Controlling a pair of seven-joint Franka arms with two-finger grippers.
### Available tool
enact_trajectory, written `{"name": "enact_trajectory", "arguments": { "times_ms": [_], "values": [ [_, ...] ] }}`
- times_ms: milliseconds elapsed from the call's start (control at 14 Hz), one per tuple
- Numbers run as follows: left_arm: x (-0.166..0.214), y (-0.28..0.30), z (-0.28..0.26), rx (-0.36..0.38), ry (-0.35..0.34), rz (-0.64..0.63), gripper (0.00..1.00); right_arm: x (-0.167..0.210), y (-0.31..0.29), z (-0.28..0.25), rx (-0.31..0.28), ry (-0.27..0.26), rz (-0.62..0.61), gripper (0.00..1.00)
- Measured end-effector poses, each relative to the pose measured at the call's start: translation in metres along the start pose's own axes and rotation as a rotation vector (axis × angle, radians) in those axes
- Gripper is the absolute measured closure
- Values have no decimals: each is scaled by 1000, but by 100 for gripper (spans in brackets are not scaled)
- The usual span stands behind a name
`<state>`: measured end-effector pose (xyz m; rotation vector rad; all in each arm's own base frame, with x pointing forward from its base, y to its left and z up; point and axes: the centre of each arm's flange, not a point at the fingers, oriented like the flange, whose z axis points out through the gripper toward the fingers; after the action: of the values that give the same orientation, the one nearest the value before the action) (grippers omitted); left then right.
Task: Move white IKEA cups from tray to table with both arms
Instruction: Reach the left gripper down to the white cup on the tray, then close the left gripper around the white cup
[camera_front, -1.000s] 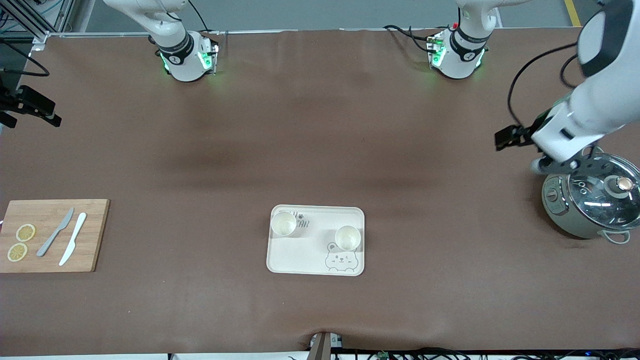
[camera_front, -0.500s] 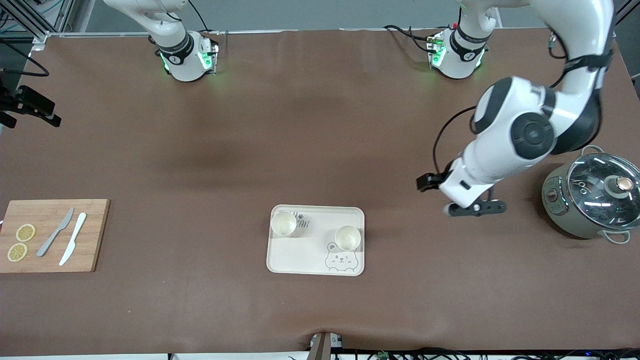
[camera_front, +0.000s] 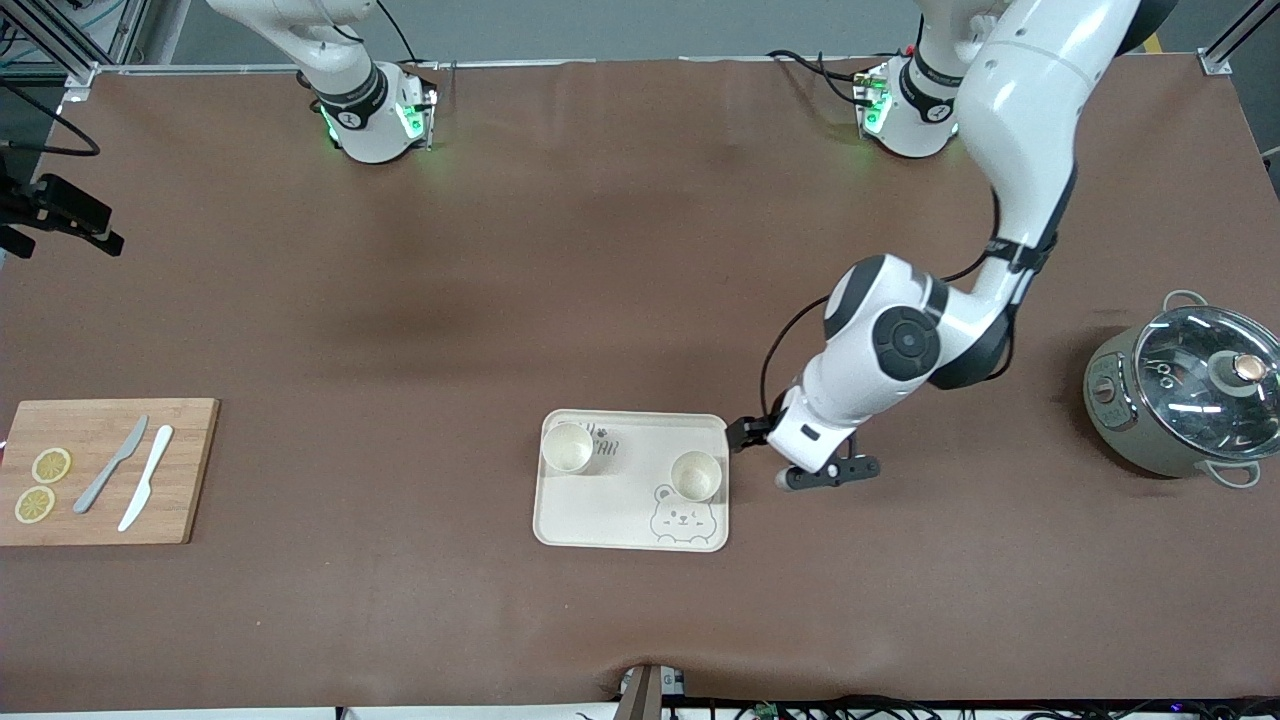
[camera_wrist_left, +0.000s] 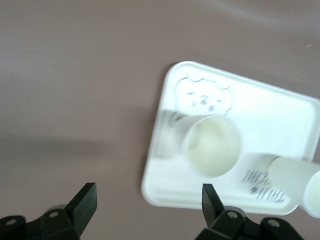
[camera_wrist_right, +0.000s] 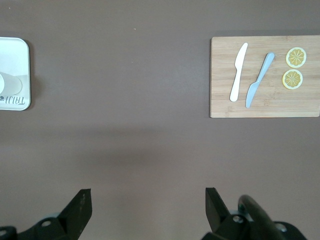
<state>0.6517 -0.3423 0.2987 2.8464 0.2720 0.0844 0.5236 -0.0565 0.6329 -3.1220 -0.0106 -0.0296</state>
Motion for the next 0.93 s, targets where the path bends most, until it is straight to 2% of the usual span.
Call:
{"name": "enact_trajectory", "arguments": {
  "times_ms": [143, 571, 714, 786, 857, 929],
  "values": [
    [-3, 9, 24, -18, 12, -12, 17, 4, 0, 3, -1, 2, -1, 0],
    [-7, 12, 66, -62, 50, -21, 22, 33, 2, 33, 1, -43, -2, 0],
    [-8, 8, 83, -78, 67, -27, 37, 39, 2, 40, 2, -55, -4, 0],
    [-8, 6, 90, -81, 69, -30, 37, 41, 2, 42, 2, -57, -5, 0],
    [-9, 5, 95, -82, 69, -31, 44, 42, 2, 43, 2, -58, -7, 0],
    [-10, 6, 97, -82, 67, -30, 57, 43, 0, 42, 2, -57, -10, 0]
  ]
}}
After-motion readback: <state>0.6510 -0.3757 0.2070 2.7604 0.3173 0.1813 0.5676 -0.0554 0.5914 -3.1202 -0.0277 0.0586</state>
